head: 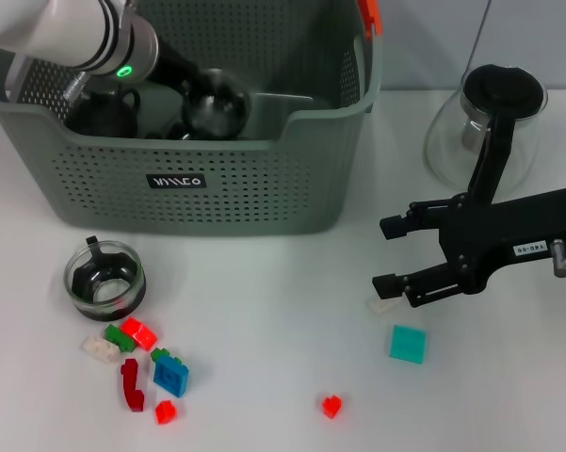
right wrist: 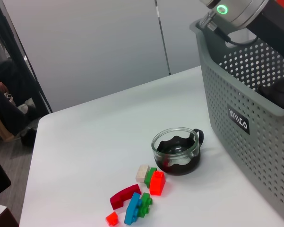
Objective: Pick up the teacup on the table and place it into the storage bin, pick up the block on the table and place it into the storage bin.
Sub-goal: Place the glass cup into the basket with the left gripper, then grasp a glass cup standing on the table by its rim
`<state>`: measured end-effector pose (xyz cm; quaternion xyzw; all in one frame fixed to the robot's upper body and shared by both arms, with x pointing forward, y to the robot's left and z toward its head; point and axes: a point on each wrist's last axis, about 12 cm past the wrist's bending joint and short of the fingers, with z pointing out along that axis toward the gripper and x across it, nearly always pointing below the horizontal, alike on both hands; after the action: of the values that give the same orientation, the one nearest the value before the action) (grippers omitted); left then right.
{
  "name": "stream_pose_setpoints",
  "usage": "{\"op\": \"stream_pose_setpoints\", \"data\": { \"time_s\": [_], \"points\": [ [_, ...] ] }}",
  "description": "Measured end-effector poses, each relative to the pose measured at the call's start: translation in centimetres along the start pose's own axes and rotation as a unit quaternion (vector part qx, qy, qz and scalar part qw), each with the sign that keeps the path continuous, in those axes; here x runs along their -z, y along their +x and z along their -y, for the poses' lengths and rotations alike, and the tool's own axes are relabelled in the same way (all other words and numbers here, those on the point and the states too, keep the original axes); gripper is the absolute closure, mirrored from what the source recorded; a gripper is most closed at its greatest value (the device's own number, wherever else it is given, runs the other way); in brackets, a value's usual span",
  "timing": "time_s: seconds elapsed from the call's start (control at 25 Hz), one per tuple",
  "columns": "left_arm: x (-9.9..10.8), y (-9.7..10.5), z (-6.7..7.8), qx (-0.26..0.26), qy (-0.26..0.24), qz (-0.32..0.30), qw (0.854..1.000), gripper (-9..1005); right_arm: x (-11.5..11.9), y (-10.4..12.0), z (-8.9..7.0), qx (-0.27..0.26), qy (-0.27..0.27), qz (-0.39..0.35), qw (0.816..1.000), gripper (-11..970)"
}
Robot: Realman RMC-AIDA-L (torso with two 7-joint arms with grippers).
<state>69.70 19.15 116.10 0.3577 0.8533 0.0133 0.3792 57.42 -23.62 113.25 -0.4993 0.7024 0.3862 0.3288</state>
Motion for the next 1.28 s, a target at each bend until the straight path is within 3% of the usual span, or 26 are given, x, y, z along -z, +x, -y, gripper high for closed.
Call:
{"op": "stream_pose_setpoints", "data": {
  "time_s": [0.2, 0.48, 0.72, 0.92, 1.04, 1.16, 1.28],
  "points": [
    [-0.1, 0.0, 0.3, -0.008, 0.002, -0.002, 1.000, 803, 0.0, 0.0, 0.0, 0.000, 0.000, 0.000, 1.000, 42],
    [0.6, -0.1, -0.4, 0.016, -0.011, 0.012, 1.000, 651, 0.1, 0.1, 0.0, -0.001, 0.002, 0.001, 1.000, 42],
    [3.7, -0.7, -2.3, 0.054, -0.032, 0.042, 0.997, 463, 0.1, 0.2, 0.0, -0.002, 0.002, 0.001, 1.000, 42],
    [7.2, -1.5, -3.3, 0.090, -0.025, 0.065, 0.994, 222, 0.2, 0.3, 0.0, -0.001, 0.004, 0.000, 1.000, 42],
    [10.1, -1.6, -3.9, 0.126, 0.012, 0.096, 0.987, 193, 0.3, 0.3, 0.0, -0.001, 0.004, 0.000, 1.000, 42],
    [13.4, -0.9, -3.8, 0.149, 0.093, 0.155, 0.972, 165, 0.3, 0.3, 0.0, -0.002, 0.003, 0.000, 1.000, 42],
    [17.3, 1.2, -2.7, 0.117, 0.206, 0.248, 0.939, 164, 0.2, 0.4, -0.1, -0.001, 0.001, -0.001, 1.000, 42]
  ]
}}
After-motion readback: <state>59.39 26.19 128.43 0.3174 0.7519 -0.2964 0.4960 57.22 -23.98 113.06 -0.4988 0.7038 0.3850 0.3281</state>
